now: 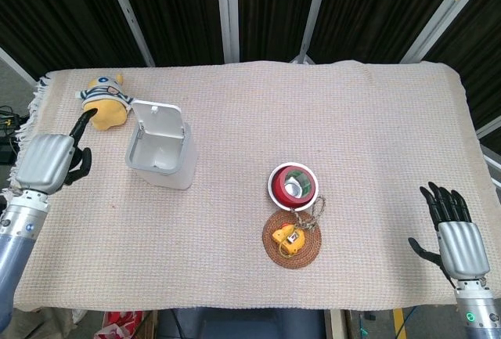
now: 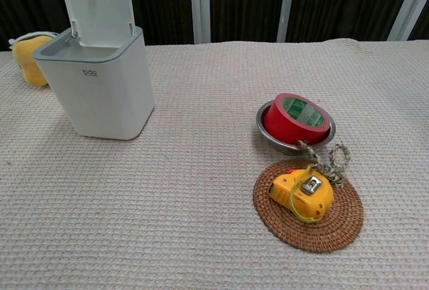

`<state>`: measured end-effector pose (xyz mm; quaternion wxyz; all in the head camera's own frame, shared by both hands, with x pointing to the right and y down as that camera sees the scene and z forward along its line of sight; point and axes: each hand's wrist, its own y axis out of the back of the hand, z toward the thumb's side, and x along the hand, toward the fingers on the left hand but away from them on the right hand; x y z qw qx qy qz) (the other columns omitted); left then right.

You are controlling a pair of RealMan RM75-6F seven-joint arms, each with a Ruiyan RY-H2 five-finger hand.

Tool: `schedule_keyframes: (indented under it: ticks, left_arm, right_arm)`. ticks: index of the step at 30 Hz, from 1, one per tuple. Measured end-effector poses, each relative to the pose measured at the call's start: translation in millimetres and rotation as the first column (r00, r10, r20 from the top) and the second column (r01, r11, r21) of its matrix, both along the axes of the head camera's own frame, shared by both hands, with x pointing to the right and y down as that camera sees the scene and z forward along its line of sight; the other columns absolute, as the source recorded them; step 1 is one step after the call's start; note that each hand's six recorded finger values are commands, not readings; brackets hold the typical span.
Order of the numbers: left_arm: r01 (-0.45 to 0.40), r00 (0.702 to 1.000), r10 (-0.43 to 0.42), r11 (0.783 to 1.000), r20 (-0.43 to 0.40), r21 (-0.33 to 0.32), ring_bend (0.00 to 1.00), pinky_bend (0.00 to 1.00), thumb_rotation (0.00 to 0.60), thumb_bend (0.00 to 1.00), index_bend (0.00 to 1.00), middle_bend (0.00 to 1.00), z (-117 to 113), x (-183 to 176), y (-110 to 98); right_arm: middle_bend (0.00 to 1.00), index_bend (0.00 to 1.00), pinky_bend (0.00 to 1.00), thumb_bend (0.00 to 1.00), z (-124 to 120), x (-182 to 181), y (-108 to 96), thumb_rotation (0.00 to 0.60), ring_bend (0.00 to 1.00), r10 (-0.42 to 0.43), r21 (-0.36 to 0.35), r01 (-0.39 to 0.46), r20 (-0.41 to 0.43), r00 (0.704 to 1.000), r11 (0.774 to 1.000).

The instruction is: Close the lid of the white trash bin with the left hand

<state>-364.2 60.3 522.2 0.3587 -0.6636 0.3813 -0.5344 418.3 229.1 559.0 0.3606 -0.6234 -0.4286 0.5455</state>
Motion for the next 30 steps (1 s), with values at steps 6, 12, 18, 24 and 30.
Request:
schedule_keyframes:
  ticks: [6, 12, 18, 24, 30]
  left_arm:
    - [0.009, 1.000, -0.007, 0.998, 0.026, -0.070, 0.95, 0.98, 0.600, 0.67, 0.00, 1.00, 3.0, 20.6, -36.5]
    - [0.011, 0.999, -0.004, 0.992, 0.052, -0.122, 0.95, 0.98, 0.600, 0.68, 0.00, 1.00, 11.3, 47.6, -66.1]
    - [0.019, 0.997, -0.007, 0.987, 0.073, -0.162, 0.95, 0.98, 0.600, 0.69, 0.05, 1.00, 25.7, 74.8, -85.2]
    - [0.040, 0.996, -0.021, 0.977, 0.092, -0.209, 0.95, 0.98, 0.600, 0.69, 0.13, 1.00, 38.9, 89.3, -89.3]
    - [0.038, 0.996, -0.017, 0.971, 0.091, -0.238, 0.95, 0.98, 0.600, 0.70, 0.17, 1.00, 43.7, 99.5, -87.3]
  right_arm:
    - [0.00, 0.00, 0.00, 0.24, 0.9, 1.0, -0.4, 0.600, 0.00, 0.011, -0.009, -0.011, 0.009, 1.000, 1.000]
    - [0.00, 0.00, 0.00, 0.24, 1.6, 1.5, -0.9, 0.600, 0.00, 0.017, -0.016, -0.016, 0.018, 1.000, 1.000]
    - [0.00, 0.00, 0.00, 0.24, 1.9, 1.9, -1.1, 0.600, 0.00, 0.024, -0.020, -0.023, 0.027, 0.999, 1.000]
    - [0.00, 0.00, 0.00, 0.24, 0.5, 3.2, -1.4, 0.600, 0.00, 0.031, -0.016, -0.030, 0.032, 0.999, 0.999]
    - [0.00, 0.00, 0.00, 0.24, -0.1, 3.1, -0.1, 0.600, 0.00, 0.029, -0.015, -0.029, 0.034, 0.999, 0.999]
